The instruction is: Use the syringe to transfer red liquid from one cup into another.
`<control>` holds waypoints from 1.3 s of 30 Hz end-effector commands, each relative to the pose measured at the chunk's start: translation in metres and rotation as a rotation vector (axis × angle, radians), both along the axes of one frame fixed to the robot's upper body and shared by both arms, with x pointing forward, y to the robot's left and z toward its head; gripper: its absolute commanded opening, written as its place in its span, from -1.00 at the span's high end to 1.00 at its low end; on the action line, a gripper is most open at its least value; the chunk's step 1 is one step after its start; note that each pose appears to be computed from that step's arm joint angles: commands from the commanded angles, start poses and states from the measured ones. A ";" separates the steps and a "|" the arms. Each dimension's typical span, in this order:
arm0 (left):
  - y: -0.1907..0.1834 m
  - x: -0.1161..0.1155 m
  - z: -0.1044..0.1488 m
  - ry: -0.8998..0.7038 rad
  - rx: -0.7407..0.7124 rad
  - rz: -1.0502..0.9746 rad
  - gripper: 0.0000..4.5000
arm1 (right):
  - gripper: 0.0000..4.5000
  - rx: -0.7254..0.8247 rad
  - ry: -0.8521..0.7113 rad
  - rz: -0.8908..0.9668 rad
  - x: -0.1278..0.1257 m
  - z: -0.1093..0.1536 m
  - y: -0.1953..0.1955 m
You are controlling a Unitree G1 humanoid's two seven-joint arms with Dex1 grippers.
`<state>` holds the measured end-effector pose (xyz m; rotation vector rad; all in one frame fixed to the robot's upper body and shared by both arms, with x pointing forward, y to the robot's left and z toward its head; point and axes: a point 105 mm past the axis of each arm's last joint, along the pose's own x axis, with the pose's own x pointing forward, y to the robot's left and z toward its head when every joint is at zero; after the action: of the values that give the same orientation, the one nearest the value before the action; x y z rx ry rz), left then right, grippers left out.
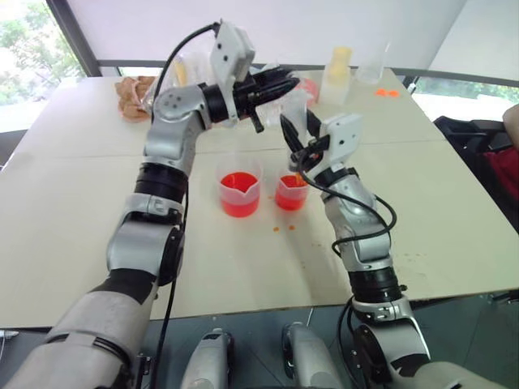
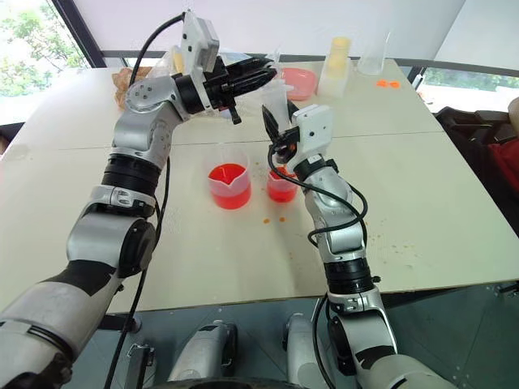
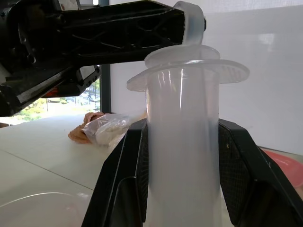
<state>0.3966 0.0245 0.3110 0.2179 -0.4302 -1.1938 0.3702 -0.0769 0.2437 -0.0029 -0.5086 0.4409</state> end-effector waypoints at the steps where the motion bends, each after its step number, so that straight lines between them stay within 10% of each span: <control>1: -0.008 -0.002 -0.012 0.054 0.052 -0.050 0.09 | 0.38 0.061 -0.241 0.043 -0.027 0.064 0.006; 5: 0.006 0.004 -0.003 0.046 0.016 0.008 -0.72 | 0.38 0.045 -0.237 0.047 -0.027 0.062 0.007; 14: 0.070 -0.011 0.026 0.157 -0.207 0.038 -0.72 | 0.38 0.146 -0.158 0.076 -0.024 0.071 -0.007; 23: 0.089 -0.084 -0.035 0.204 0.039 0.120 -0.72 | 0.38 0.165 0.098 0.069 -0.010 0.087 -0.072; 28: 0.093 -0.127 -0.082 0.284 0.157 0.174 -0.72 | 0.38 -0.060 0.539 -0.016 -0.004 0.023 -0.110; 39: 0.091 -0.153 -0.148 0.468 0.191 0.232 -0.72 | 0.38 -0.028 1.021 -0.009 -0.010 -0.072 -0.128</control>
<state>0.2441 0.1130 0.1576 0.1168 0.1469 -1.0232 0.3580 -0.2015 0.1662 0.1903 0.5244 0.3999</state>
